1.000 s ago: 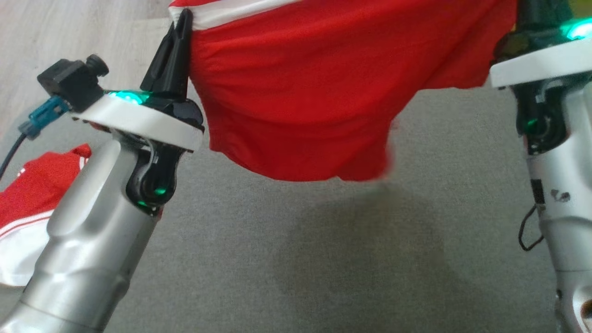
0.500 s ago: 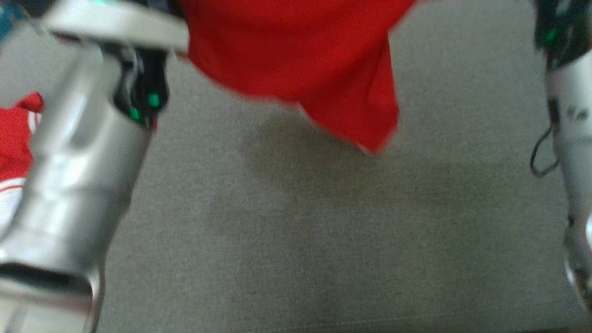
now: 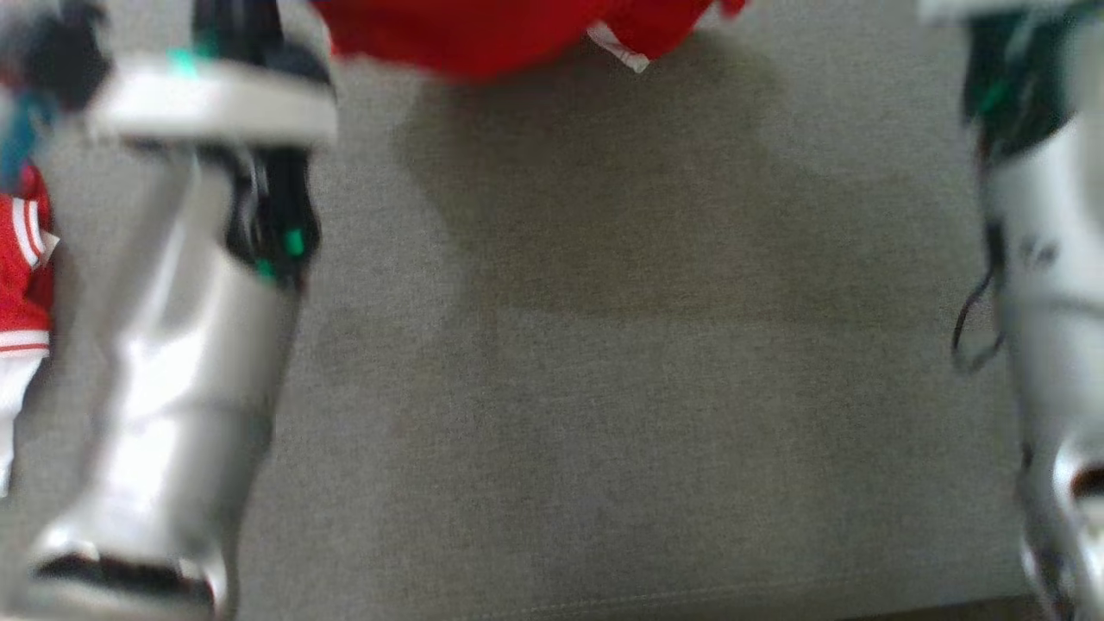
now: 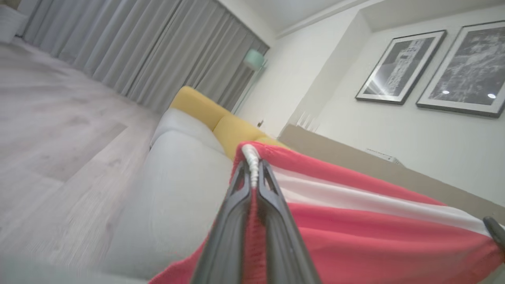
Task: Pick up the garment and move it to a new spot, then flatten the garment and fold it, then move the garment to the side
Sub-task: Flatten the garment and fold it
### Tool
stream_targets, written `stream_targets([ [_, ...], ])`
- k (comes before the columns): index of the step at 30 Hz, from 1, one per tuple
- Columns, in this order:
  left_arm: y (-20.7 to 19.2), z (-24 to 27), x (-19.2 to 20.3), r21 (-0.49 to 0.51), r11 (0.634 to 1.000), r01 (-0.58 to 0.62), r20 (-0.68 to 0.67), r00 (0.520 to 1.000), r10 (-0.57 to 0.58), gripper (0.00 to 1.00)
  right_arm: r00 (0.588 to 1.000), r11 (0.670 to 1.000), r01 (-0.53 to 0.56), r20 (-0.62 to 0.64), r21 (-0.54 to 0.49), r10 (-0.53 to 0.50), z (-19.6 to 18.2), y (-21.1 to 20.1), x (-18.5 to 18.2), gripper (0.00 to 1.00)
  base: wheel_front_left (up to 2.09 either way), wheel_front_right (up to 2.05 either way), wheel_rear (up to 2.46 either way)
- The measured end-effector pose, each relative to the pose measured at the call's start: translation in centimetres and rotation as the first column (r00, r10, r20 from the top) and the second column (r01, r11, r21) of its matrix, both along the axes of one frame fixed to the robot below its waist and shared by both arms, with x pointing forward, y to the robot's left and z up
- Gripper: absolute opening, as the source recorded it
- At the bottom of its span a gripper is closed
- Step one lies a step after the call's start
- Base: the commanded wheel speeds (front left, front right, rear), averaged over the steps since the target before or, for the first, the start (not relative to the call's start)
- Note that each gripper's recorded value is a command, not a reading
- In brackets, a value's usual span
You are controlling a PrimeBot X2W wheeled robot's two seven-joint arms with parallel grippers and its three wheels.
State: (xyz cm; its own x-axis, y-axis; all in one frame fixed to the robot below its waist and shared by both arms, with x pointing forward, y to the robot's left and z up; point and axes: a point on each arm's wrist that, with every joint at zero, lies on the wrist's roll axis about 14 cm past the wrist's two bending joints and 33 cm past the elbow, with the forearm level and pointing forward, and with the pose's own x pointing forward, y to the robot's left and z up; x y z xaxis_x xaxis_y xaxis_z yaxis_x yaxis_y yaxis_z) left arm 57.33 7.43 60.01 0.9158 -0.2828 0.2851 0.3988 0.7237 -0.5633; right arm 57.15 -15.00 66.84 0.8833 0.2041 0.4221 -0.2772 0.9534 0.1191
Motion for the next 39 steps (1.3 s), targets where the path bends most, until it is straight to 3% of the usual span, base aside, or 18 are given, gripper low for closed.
stream_targets([
  [5, 0.7, -7.7, -5.0, -0.045, 0.999, -0.022, -0.195, 0.981, 0.013, 0.00, 0.987, 0.997, -0.001, -0.158, 0.080, 0.013, -7.0, -0.5, -4.3, 0.00, 0.00, 0.00, 0.00],
  [11, 0.8, -12.5, -11.6, -0.099, 0.993, -0.061, -0.339, 0.941, 0.024, 0.00, 0.960, 0.985, 0.024, -0.280, 0.170, 0.025, -12.0, -1.0, -10.4, 0.00, 0.00, 0.00, 0.00],
  [17, 1.7, -13.9, -16.9, -0.124, 0.987, -0.105, -0.392, 0.919, 0.048, 0.00, 0.932, 0.968, 0.043, -0.359, 0.246, 0.050, -14.9, -0.8, -16.2, 0.00, 0.00, 0.00, 0.00],
  [23, 2.4, -14.0, -21.3, -0.141, 0.982, -0.126, -0.399, 0.915, 0.060, 0.00, 0.926, 0.954, 0.041, -0.370, 0.296, 0.075, -15.4, -0.3, -20.4, 0.00, 0.00, 0.00, 0.00],
  [34, 1.5, -14.1, -23.6, -0.132, 0.986, -0.097, -0.397, 0.917, 0.037, 0.00, 0.953, 0.949, 0.025, -0.293, 0.314, 0.072, -12.9, -0.5, -21.0, 0.00, 0.00, 0.00, 0.00],
  [39, 1.1, -13.4, -21.1, -0.139, 0.987, -0.081, -0.378, 0.926, 0.023, 0.00, 0.942, 0.965, -0.001, -0.323, 0.262, 0.089, -13.3, 0.2, -17.8, 0.00, 0.00, 0.00, 0.00],
])
